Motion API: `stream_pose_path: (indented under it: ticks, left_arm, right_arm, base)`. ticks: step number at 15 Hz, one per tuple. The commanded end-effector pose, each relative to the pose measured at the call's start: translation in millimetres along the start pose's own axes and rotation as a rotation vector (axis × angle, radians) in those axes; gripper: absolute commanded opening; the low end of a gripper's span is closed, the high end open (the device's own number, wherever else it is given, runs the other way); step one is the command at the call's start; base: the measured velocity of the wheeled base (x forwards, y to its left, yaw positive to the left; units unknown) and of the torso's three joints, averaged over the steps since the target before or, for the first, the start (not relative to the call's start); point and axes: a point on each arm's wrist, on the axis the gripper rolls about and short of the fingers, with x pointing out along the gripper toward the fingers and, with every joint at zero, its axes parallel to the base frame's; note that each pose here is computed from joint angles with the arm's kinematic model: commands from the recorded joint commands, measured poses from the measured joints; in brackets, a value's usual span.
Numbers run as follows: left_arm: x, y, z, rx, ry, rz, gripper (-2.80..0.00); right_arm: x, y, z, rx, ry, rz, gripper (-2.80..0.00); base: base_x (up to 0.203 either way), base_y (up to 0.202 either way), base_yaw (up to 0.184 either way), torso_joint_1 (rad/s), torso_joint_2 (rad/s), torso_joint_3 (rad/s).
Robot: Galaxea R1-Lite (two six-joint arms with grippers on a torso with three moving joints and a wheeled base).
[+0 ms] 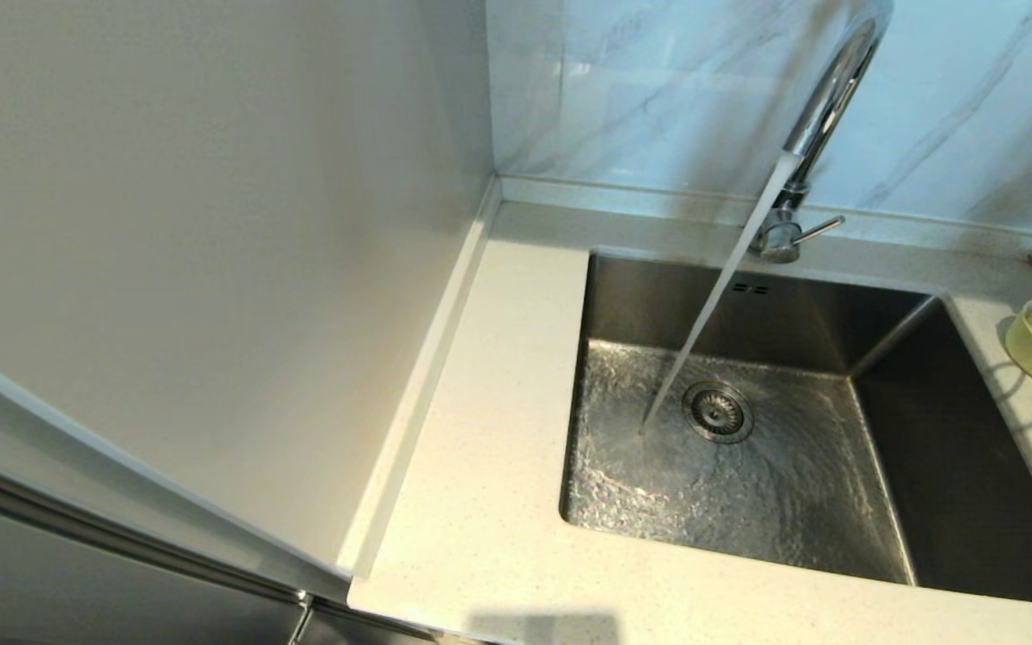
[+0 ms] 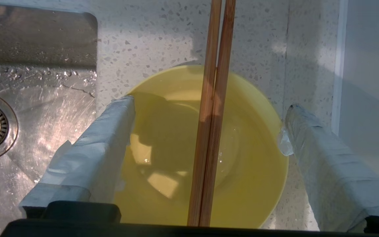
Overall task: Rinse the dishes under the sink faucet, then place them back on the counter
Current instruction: Pick up the chopsticks
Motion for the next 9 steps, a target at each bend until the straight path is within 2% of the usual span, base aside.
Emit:
stream_pose_path:
  ticks: [1, 9]
  left_arm:
    - [0.0, 0.0, 0.0, 0.000, 0.000, 0.000, -2.80]
    - [0.0, 0.0, 0.0, 0.000, 0.000, 0.000, -2.80]
  right_arm:
    - [2.5, 1.2, -1.2, -0.001, 0.006, 0.007, 0.00]
    - [9.4, 1.9, -5.3, 0.004, 0.020, 0.013, 0.00]
  base:
    - [0.000, 0.000, 0.000, 0.000, 0.00, 0.000]
    - [0.000, 0.000, 0.000, 0.000, 0.00, 0.000]
